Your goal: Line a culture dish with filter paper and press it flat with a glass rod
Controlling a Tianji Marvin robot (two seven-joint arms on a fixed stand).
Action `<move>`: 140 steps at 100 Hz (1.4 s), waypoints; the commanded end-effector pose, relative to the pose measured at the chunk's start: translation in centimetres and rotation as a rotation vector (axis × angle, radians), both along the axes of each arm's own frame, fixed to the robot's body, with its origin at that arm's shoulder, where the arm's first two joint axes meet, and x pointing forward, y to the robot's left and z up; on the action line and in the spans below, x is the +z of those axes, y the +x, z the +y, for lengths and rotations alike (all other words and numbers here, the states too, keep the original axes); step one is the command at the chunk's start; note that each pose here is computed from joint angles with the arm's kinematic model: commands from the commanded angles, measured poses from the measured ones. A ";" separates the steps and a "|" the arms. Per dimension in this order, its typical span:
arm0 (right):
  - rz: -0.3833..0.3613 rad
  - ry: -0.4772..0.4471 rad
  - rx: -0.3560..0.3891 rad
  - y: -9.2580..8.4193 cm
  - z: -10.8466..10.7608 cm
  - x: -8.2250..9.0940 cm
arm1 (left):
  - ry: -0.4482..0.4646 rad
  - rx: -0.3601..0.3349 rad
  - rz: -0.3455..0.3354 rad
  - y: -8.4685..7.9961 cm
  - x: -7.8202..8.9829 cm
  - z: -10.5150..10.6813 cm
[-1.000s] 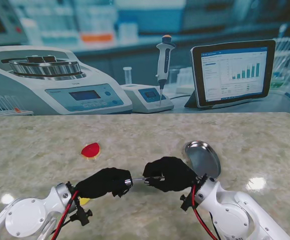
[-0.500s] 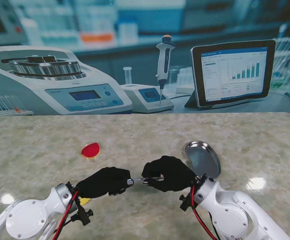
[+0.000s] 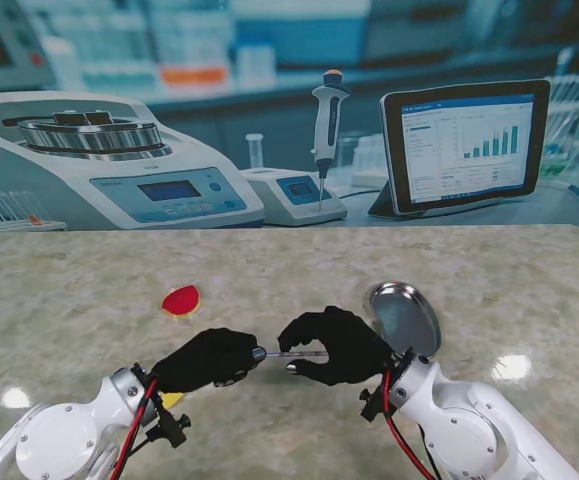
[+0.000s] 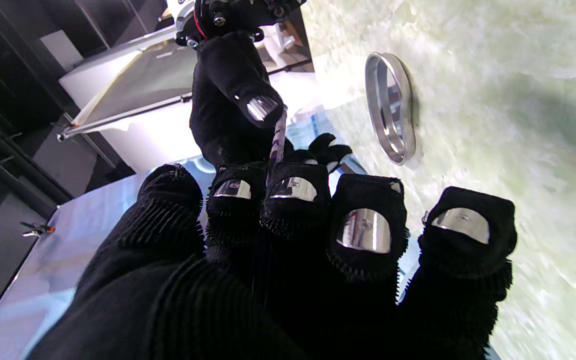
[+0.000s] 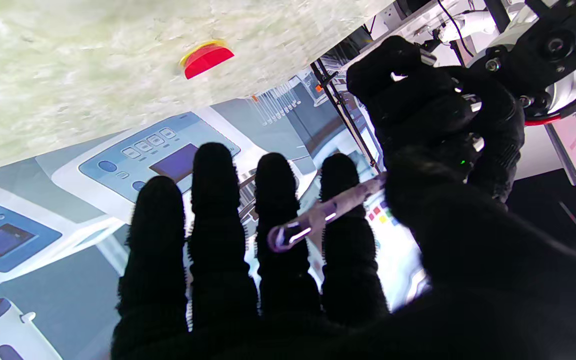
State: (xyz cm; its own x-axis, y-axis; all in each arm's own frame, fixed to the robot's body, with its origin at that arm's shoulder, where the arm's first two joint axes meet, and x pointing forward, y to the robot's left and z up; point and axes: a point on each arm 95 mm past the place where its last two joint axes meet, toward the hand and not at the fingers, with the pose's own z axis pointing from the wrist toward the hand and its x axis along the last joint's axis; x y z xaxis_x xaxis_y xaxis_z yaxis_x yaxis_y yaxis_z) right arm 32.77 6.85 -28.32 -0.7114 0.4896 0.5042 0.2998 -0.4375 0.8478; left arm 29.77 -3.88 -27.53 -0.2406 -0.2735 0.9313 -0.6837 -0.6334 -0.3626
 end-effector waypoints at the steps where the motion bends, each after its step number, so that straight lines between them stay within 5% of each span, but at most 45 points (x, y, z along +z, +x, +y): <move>1: -0.001 -0.011 0.004 -0.4 0.0 0.1 | -0.002 0.001 0.002 -0.1 0.2 -0.1; 22: -0.009 -0.035 -0.036 -1.0 -0.6 0.6 | -0.004 0.017 -0.006 0.1 0.3 0.1; 60: 0.014 0.005 -0.258 -3.0 -2.2 0.2 | 0.034 0.067 -0.046 0.8 0.5 1.5; 83: 0.041 0.053 -0.359 -3.3 -2.3 -2.1 | 0.081 0.100 -0.084 1.5 0.9 2.3; 111: 0.086 0.059 -0.393 -3.1 -1.6 -4.7 | 0.175 0.142 -0.136 2.8 1.4 3.4; 140: 0.113 0.117 -0.422 -2.8 -1.4 -5.5 | 0.346 0.211 -0.170 5.1 1.9 5.5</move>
State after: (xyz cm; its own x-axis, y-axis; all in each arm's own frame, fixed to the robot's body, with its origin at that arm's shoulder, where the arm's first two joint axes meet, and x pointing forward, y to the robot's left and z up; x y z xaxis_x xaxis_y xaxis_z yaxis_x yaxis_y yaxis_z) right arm 30.22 5.26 -33.56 -0.4025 0.6576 0.6368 0.1551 -0.6366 0.7554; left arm 34.16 0.78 -25.83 -0.2995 -0.6076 0.7356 -0.4730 -0.5750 -0.6675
